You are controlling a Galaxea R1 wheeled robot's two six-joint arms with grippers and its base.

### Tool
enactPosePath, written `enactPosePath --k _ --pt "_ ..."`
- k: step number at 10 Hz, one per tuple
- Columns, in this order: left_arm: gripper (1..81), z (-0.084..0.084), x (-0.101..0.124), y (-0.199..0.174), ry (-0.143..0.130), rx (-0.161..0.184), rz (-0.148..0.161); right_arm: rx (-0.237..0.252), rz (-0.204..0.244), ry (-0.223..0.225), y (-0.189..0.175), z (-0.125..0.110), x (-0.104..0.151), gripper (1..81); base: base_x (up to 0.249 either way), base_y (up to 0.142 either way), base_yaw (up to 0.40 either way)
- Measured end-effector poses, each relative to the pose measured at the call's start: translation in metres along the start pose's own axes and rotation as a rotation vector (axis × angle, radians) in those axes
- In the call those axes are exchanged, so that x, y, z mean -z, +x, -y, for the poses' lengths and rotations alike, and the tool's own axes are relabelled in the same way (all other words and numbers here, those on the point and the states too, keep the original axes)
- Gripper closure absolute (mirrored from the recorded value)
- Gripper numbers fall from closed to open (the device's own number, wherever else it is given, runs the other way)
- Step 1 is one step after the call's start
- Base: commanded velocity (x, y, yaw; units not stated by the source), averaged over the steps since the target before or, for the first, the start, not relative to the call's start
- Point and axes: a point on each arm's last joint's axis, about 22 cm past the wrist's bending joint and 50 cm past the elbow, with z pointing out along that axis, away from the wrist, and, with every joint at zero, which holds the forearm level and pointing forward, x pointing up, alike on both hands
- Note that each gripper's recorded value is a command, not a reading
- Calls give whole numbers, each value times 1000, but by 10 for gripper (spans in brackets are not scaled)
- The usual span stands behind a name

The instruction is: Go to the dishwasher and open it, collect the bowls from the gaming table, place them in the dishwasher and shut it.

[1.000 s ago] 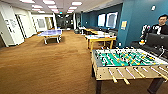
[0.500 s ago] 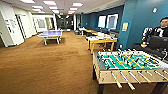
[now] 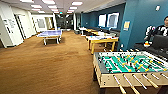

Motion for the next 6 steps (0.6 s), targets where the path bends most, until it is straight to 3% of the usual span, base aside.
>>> enactPosePath --k 5,6 --pt "10 3 1 -4 5 0 5 -1 2 8 -2 7 -1 10 173 0 0" --pt "10 4 1 -3 6 0 5 -1 2 8 -1 7 -1 10 174 72 0"
